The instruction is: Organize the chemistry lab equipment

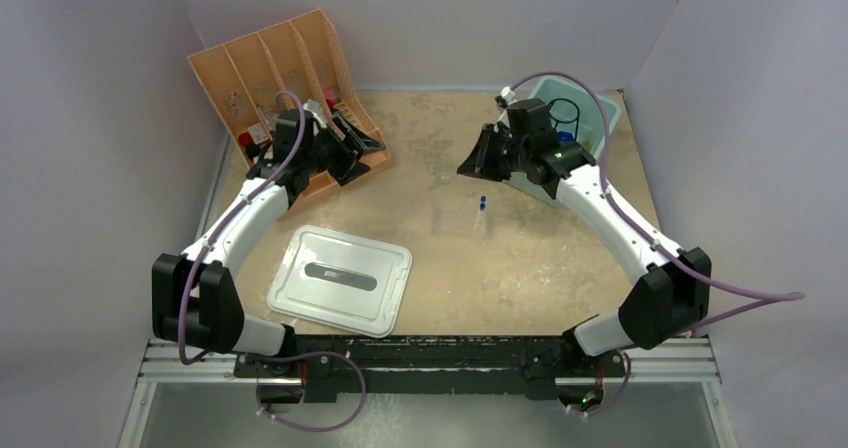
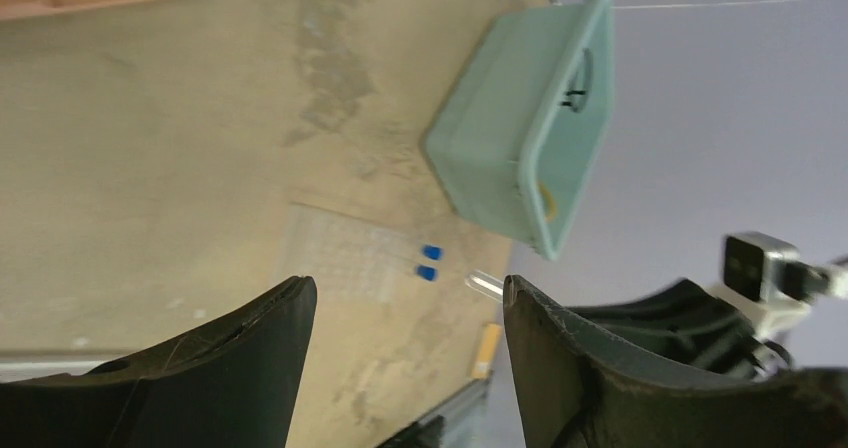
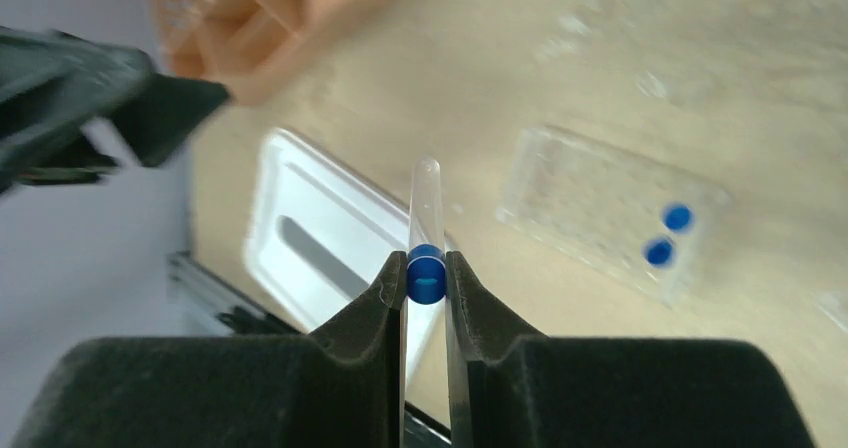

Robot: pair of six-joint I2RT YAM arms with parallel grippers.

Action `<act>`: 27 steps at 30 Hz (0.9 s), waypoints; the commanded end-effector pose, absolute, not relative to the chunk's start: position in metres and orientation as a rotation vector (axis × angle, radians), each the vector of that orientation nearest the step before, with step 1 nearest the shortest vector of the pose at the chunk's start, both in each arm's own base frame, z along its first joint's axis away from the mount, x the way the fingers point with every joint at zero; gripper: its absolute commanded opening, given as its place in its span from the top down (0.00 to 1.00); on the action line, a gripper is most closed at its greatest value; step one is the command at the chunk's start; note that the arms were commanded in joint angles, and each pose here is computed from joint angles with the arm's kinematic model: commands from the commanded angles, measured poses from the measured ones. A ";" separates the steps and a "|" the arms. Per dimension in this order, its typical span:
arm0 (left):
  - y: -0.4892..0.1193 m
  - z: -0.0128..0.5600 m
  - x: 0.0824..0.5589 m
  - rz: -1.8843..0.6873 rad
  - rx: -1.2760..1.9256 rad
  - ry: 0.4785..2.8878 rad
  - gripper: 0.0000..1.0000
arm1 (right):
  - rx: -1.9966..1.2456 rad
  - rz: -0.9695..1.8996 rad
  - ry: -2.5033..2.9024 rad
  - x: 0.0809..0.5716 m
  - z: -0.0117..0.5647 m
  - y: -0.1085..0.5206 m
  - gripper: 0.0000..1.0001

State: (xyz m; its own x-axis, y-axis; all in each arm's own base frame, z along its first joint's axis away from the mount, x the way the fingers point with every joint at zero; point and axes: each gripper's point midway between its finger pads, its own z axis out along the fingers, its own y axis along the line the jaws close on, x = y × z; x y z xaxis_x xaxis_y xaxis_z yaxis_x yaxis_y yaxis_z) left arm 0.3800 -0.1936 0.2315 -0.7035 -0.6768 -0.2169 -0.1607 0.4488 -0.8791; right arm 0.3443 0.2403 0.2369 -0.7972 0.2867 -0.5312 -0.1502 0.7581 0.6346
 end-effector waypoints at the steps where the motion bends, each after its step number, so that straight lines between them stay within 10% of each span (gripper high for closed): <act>1: -0.156 0.201 0.375 -0.828 -0.588 2.265 0.32 | -0.019 0.466 2.512 0.304 0.201 0.204 0.89; 27: -0.141 0.176 0.363 -0.698 -0.534 2.333 0.33 | 0.169 -0.036 2.523 0.295 0.135 0.187 0.91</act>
